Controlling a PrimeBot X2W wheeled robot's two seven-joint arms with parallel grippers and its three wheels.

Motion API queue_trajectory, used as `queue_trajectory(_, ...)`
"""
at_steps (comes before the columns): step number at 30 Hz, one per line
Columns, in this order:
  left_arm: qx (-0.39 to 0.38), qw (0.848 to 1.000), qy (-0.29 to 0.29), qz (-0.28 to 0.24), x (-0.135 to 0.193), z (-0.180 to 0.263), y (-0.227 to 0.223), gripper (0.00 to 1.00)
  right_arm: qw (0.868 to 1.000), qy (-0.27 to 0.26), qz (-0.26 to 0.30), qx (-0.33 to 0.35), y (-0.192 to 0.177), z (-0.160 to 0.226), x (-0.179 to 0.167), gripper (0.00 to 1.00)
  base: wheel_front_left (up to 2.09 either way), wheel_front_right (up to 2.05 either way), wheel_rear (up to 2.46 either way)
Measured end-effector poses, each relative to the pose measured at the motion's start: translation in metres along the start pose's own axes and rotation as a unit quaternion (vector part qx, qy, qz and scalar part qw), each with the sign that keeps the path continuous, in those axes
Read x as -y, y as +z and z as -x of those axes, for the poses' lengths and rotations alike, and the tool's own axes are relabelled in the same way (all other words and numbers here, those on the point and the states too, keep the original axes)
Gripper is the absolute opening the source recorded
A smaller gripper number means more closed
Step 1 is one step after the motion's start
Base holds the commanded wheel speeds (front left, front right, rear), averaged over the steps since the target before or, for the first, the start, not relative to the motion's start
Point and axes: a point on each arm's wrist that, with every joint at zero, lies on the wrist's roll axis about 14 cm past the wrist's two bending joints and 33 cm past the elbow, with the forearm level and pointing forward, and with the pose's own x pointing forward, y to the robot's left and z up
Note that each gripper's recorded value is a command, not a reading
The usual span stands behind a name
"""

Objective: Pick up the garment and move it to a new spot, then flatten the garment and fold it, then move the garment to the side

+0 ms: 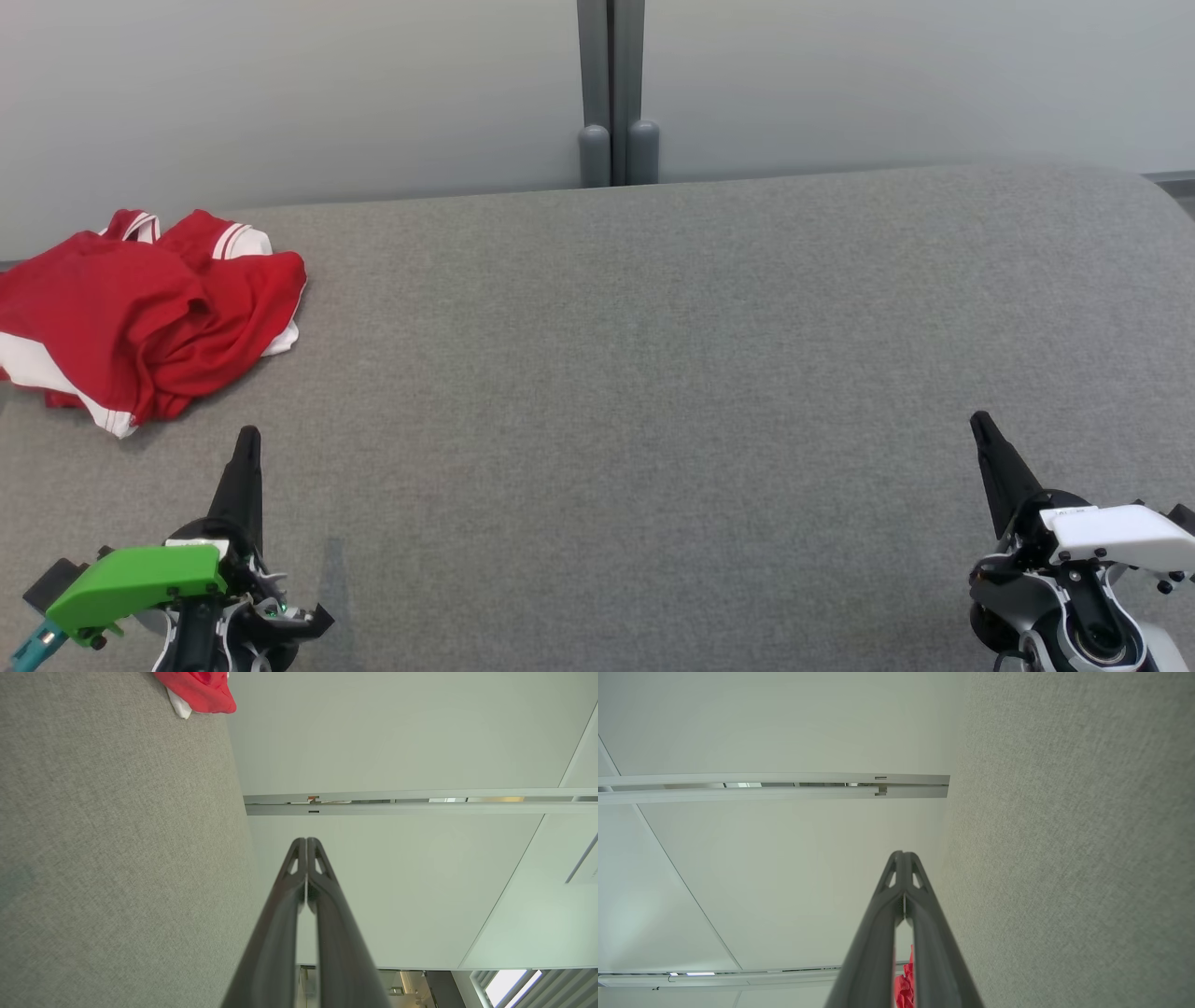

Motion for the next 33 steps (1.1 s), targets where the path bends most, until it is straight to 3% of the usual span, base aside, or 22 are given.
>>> queue_trajectory(3, 0.000, 1.000, 0.000, 0.000, 0.000, 0.000, 0.000, 0.00, 1.000, 0.000, 0.000, 0.000, 0.000, 0.000, 0.000, 0.00, 0.00, 0.00, 0.00)
queue_trajectory(4, 0.000, 1.000, 0.000, 0.000, 0.000, 0.000, 0.000, 1.00, 1.000, 0.000, 0.000, 0.000, 0.000, 0.000, 0.000, 1.00, 0.00, 0.00, 0.00)
queue_trajectory(11, 0.000, 0.999, 0.051, 0.006, -0.035, 0.015, -0.004, 1.00, 0.999, -0.050, -0.010, 0.001, -0.005, 0.016, 0.034, 1.00, 0.00, 0.00, 0.00)
queue_trajectory(22, 0.002, 0.999, 0.047, -0.014, -0.032, 0.015, -0.011, 1.00, 0.999, -0.049, 0.014, 0.007, -0.009, 0.015, 0.033, 1.00, 0.00, 0.00, 0.00)
queue_trajectory(33, 0.006, 0.997, 0.027, -0.067, -0.020, 0.013, -0.015, 1.00, 0.994, -0.037, 0.096, 0.022, -0.002, 0.014, 0.023, 1.00, 0.00, 0.00, 0.00)
